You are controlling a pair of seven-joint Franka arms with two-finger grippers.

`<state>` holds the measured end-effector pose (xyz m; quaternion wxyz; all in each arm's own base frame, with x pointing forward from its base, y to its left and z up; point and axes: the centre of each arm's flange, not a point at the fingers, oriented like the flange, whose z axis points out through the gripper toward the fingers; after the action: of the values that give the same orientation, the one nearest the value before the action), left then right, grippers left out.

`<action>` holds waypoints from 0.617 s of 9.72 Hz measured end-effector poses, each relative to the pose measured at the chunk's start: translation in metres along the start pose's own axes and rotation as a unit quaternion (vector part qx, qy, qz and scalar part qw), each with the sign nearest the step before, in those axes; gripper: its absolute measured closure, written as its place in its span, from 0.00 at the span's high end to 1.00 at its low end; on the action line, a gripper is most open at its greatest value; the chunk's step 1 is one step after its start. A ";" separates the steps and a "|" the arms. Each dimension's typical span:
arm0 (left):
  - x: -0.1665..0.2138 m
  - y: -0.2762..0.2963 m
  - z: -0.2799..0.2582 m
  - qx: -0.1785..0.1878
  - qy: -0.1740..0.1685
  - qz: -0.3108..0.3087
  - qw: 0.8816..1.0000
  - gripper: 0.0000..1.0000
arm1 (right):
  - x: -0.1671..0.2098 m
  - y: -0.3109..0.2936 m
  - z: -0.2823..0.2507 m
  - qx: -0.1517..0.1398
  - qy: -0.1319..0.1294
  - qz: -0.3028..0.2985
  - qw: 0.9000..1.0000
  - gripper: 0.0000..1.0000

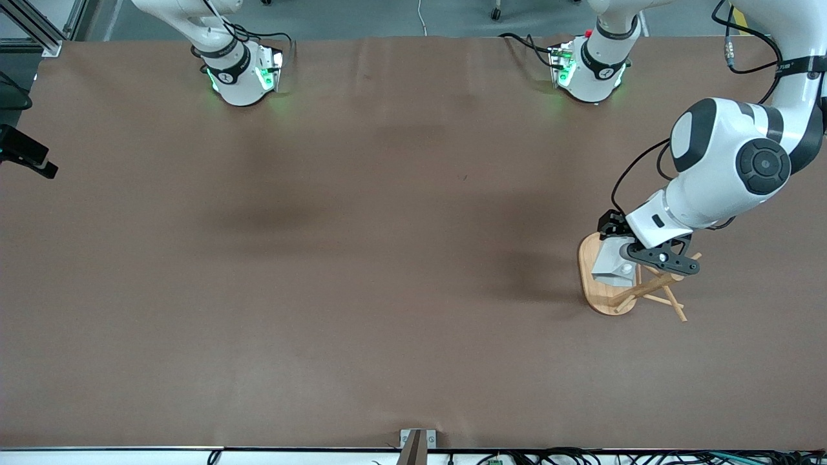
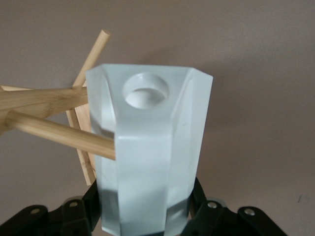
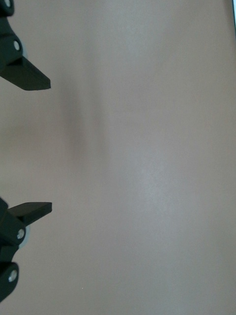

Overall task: Hang cup on rack
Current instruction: 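Lower the cup with the left gripper, threading its handle hole onto a rack peg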

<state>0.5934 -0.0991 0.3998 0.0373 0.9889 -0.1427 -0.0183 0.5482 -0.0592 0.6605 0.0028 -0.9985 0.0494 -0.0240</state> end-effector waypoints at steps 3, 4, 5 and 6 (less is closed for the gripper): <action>-0.001 0.000 0.001 0.000 -0.001 0.001 1.000 0.70 | 0.000 0.000 0.000 0.000 0.000 0.000 1.000 1.00; -0.001 0.000 0.001 0.000 -0.002 0.009 1.000 0.70 | 0.000 0.000 0.001 0.000 -0.001 0.000 1.000 1.00; -0.001 -0.002 0.001 0.000 -0.002 0.016 1.000 0.70 | 0.001 0.000 0.001 0.000 -0.001 0.000 1.000 1.00; -0.002 -0.007 0.001 0.000 -0.001 0.017 1.000 0.70 | 0.001 0.000 0.001 0.000 0.000 0.000 1.000 1.00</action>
<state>0.5938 -0.0915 0.3982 0.0379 0.9862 -0.1598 -0.0190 0.5489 -0.0592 0.6596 0.0027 -0.9985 0.0494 -0.0236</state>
